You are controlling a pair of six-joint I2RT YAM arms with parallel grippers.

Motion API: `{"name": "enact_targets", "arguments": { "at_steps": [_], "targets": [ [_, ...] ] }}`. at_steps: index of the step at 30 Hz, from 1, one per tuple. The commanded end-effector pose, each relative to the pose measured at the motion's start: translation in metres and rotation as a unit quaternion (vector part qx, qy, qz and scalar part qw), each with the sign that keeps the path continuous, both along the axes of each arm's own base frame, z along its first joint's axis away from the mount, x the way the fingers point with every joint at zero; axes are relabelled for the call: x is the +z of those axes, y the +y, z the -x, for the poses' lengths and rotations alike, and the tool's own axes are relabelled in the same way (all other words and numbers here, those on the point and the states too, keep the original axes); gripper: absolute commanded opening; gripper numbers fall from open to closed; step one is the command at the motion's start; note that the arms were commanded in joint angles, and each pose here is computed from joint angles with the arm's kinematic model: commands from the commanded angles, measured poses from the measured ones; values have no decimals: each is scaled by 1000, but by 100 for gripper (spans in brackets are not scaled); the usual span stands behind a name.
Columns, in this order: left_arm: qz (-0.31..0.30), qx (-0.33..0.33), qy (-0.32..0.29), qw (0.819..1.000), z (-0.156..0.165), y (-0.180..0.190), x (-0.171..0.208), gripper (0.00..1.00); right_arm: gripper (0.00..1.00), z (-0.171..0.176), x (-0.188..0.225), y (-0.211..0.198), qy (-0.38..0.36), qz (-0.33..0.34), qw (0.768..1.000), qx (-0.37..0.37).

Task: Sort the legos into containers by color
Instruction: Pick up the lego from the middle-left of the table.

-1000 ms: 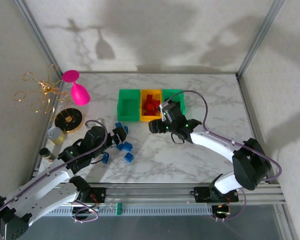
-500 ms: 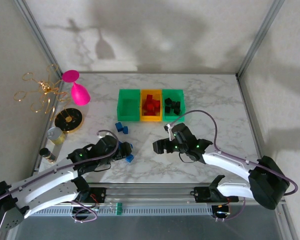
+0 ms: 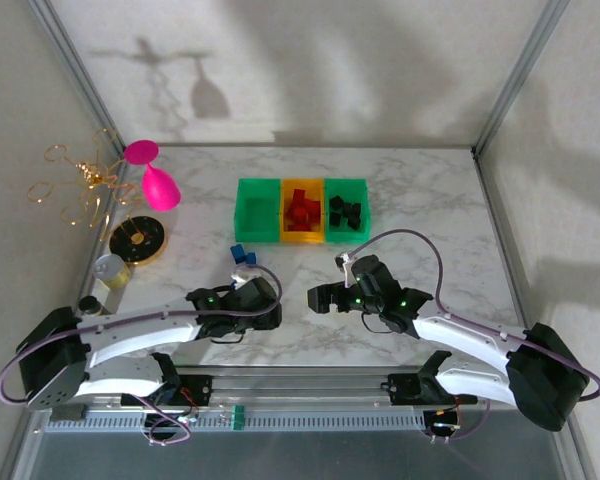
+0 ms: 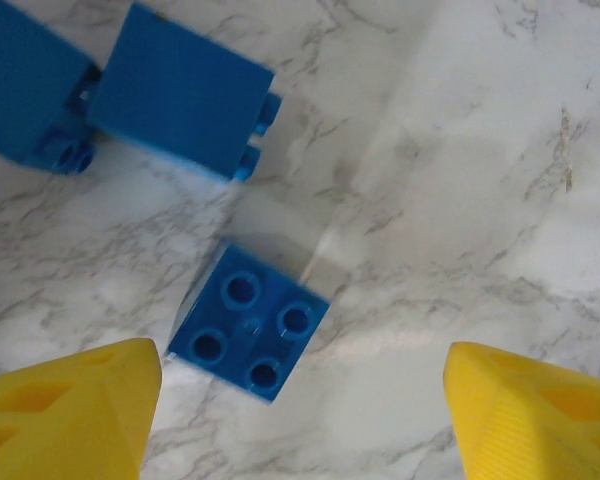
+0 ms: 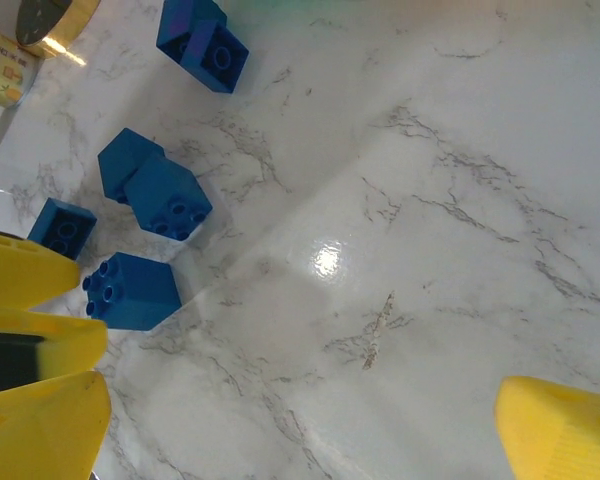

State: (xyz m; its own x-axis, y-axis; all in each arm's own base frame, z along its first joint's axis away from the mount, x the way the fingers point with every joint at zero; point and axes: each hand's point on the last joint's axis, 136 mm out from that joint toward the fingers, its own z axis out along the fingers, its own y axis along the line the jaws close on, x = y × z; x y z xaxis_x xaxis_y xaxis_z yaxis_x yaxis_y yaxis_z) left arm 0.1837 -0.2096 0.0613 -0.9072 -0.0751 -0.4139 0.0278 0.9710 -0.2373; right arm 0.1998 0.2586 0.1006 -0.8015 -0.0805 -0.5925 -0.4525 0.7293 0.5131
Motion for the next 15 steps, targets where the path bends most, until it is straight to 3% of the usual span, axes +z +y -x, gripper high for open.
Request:
{"name": "enact_targets", "arguments": {
  "at_steps": [1,6,15],
  "targets": [
    [-36,-11,-30,999,-11,-6,1,72,98,1,4,1,-5,-8,1000,-4],
    [-86,2,-33,996,-15,2,-11,66,99,1,-1,-2,-2,-1,1000,-10],
    [-91,16,-58,994,-22,2,0,67,99,-1,1,-3,-8,0,1000,-12]
  ]
}}
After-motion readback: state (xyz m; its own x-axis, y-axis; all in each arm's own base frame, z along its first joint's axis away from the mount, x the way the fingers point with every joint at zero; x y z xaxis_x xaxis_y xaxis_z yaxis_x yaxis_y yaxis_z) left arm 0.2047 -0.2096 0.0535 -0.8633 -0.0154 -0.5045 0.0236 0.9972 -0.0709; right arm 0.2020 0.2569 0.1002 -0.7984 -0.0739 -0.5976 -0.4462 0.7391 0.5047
